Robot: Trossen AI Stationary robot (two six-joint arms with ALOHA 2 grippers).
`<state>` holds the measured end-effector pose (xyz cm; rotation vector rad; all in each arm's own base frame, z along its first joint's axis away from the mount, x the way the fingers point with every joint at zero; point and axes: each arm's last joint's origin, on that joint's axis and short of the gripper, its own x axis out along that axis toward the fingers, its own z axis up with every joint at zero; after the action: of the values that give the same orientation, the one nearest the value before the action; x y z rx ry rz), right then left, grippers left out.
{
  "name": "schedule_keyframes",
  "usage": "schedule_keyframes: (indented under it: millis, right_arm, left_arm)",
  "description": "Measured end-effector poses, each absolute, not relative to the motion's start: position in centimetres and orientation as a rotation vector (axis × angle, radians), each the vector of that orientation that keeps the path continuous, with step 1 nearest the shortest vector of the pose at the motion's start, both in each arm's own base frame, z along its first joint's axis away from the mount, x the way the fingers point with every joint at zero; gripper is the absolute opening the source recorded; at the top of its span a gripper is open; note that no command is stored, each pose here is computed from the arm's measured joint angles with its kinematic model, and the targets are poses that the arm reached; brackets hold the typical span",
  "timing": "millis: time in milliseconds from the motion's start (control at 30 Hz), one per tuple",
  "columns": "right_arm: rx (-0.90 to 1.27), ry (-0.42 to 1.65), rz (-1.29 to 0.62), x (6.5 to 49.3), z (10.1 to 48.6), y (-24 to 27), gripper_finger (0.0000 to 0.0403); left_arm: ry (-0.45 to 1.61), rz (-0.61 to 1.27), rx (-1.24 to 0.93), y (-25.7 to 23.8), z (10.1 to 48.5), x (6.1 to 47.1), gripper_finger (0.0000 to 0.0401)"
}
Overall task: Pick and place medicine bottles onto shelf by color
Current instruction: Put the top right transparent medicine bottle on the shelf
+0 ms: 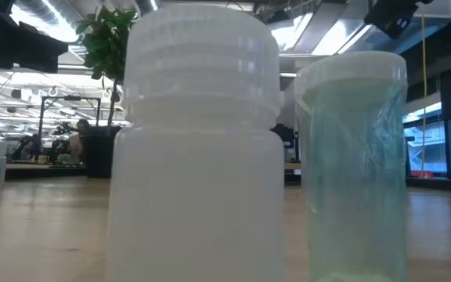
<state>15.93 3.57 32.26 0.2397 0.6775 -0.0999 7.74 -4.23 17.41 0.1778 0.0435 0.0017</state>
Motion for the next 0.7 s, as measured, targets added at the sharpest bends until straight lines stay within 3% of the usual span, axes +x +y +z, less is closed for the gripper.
schedule_keyframes:
  millis: [200, 700]
  right_arm:
    - [0.240, 0.801, -0.107, 15.9, 33.2, 3.7, 0.0000]
    - [0.122, 0.870, -0.118, 20.0, 33.6, 4.6, 0.0000]
  left_arm:
    - [0.034, 0.120, 0.176, -3.9, 17.8, 7.7, 0.0000]
    - [-0.013, 0.272, 0.225, -2.5, 23.8, 7.3, 0.0000]
